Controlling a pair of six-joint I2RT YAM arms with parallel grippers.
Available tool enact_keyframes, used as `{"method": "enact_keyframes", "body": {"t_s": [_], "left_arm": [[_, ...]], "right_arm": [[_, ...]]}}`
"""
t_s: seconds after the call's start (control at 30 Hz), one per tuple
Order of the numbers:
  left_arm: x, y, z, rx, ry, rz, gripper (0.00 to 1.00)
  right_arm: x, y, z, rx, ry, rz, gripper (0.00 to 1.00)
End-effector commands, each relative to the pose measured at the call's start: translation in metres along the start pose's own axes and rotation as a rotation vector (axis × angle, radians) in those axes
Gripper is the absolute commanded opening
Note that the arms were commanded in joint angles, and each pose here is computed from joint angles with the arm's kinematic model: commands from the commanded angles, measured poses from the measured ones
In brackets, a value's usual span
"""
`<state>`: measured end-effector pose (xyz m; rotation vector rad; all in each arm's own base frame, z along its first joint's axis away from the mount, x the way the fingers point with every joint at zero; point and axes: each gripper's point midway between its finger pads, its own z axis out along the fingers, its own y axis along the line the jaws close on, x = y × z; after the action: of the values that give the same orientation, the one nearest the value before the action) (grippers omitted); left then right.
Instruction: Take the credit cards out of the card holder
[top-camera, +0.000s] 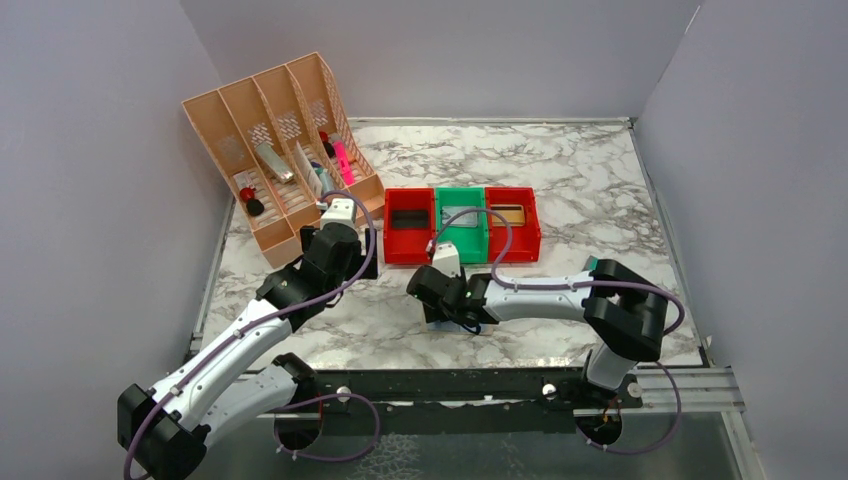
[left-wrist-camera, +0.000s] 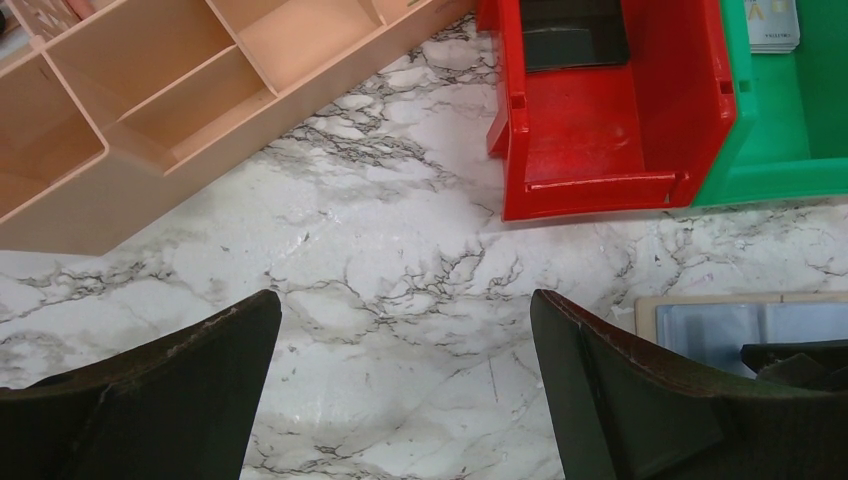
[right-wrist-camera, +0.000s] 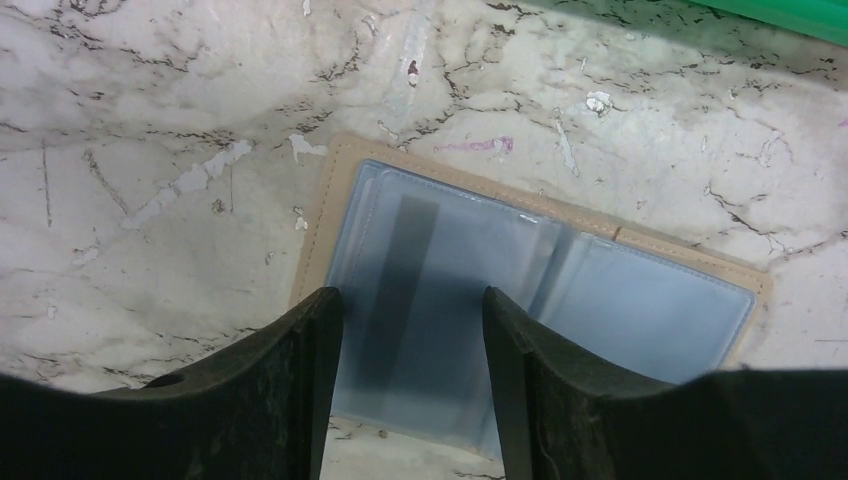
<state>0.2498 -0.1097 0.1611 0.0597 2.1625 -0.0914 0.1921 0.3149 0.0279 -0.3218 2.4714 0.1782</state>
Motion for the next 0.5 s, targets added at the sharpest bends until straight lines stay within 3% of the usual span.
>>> {"method": "enact_keyframes", "body": {"t_s": [0.0, 0.33, 0.47], "left_arm": [[0.002, 0.005, 0.002, -0.028, -0.003, -0.007, 0.99], [0.003, 0.004, 0.004, -0.027, 0.007, -0.004, 0.99], [0.004, 0.004, 0.005, -0.025, 0.012, -0.002, 0.99]], "right_arm": [[0.019, -0.015, 0.009, 0.081, 0.036, -0.009, 0.54], [0.014, -0.001, 0.003, -0.029, 0.01, 0.042, 0.17], [0.009, 0.003, 0.0, -0.04, 0.001, 0.043, 0.09]]}}
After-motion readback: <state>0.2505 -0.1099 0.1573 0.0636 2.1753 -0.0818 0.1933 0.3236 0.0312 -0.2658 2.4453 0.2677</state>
